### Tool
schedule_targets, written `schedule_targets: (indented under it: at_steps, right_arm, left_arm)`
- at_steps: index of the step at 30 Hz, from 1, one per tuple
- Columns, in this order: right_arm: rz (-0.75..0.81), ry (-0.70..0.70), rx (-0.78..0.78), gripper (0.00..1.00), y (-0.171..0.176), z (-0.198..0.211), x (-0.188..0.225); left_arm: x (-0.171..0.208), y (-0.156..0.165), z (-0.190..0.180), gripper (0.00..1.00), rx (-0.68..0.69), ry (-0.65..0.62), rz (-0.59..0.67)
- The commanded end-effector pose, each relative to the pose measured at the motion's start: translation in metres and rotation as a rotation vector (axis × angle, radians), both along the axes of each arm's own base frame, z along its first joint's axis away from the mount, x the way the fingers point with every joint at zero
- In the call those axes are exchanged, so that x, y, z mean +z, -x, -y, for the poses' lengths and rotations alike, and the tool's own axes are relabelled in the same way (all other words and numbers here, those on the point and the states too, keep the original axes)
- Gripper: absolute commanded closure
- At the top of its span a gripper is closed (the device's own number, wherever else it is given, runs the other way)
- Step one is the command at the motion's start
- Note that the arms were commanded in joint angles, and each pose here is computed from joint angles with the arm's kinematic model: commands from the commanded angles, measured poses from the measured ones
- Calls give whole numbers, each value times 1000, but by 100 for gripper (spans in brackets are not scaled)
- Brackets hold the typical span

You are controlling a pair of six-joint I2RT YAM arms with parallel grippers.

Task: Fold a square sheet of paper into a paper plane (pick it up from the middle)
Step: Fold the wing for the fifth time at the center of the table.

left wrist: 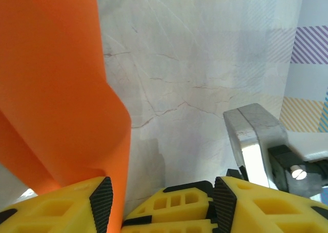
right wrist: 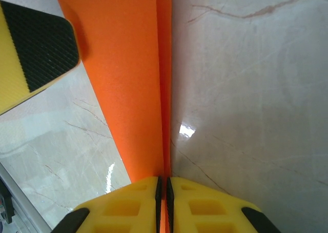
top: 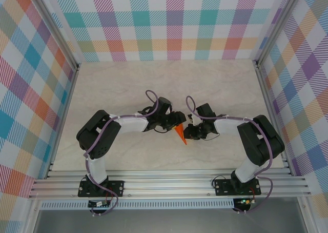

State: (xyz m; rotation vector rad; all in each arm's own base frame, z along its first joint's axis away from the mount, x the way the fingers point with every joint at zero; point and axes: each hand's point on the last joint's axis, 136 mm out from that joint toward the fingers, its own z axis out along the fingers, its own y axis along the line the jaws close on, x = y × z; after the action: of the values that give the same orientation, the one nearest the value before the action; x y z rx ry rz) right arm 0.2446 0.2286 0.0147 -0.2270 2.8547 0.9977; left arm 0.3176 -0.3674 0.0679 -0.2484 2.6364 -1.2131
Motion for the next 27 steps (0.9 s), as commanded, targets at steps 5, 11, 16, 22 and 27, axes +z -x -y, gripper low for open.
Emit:
schedule_targets:
  at_steps: [5,11,16,22,27]
  right_arm:
    - [-24,46,2,86,2,7,-12]
    - [-21,49,-1,86,2,7,-11]
    - [-21,39,2,85,4,7,-7]
    - [20,22,-16,81,1,7,13]
    - [63,-5,-42,81,-2,7,36]
  left_arm:
    - [12,-5,17,41,-30,52,16]
    - [-17,-6,11,44,-17,-20,-22]
    - [-40,-2,1,50,1,-87,-66]
    - [-47,1,-3,52,-2,-118,-76]
    - [-45,0,-3,52,-6,-118,-70]
